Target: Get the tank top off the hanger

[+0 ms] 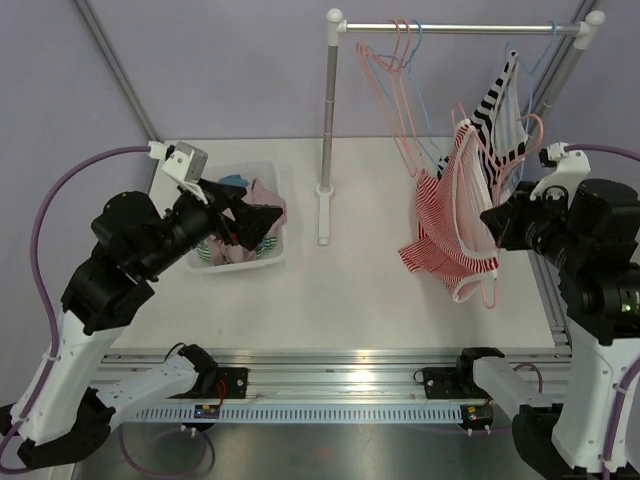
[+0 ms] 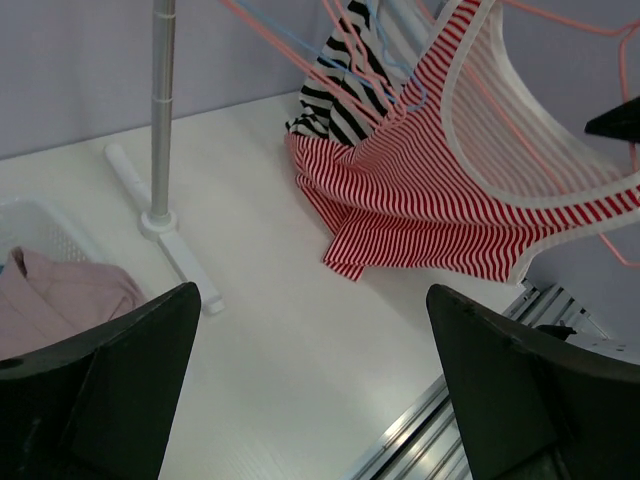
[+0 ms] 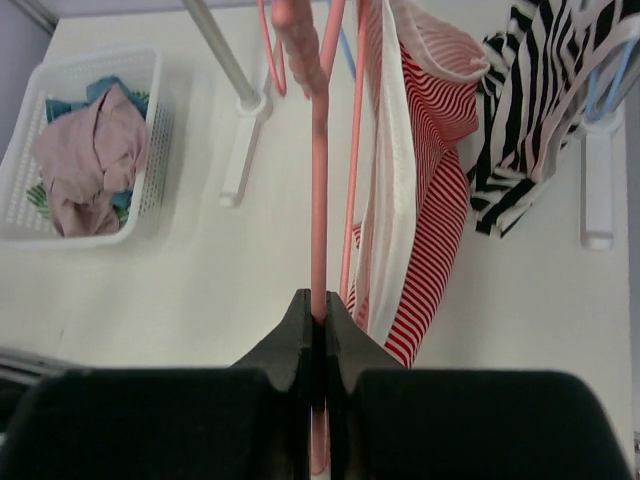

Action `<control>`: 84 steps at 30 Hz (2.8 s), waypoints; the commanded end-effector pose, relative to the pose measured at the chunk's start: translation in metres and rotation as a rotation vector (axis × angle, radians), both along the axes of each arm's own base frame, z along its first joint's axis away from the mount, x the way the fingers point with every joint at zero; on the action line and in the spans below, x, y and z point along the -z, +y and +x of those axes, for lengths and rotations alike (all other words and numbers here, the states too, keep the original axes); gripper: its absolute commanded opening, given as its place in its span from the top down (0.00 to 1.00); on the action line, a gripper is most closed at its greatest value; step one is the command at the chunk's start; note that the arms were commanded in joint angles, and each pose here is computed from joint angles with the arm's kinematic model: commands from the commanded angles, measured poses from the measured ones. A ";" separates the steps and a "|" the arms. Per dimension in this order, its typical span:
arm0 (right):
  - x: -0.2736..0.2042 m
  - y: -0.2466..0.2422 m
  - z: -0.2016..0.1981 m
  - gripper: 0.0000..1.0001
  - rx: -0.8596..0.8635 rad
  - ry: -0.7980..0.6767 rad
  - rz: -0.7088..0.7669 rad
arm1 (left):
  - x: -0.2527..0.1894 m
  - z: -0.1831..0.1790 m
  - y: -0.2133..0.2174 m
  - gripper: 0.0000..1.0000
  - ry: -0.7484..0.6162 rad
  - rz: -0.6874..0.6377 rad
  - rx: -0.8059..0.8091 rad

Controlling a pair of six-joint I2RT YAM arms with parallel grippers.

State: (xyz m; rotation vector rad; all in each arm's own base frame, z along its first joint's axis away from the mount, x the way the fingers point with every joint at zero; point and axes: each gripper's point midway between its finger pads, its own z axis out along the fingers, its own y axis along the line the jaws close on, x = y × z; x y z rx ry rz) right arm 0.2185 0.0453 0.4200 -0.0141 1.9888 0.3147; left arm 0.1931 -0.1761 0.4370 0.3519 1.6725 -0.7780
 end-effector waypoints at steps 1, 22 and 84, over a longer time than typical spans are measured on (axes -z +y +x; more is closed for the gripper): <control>0.005 0.014 -0.048 1.00 -0.088 -0.030 0.003 | -0.036 0.013 -0.027 0.01 -0.102 -0.013 0.027; -0.046 0.084 -0.148 1.00 -0.612 -0.175 0.179 | -0.065 0.009 -0.175 0.11 -0.390 0.068 0.105; -0.071 0.091 -0.007 1.00 -0.281 -0.576 0.272 | 0.133 0.008 -0.026 1.00 0.243 0.137 -0.117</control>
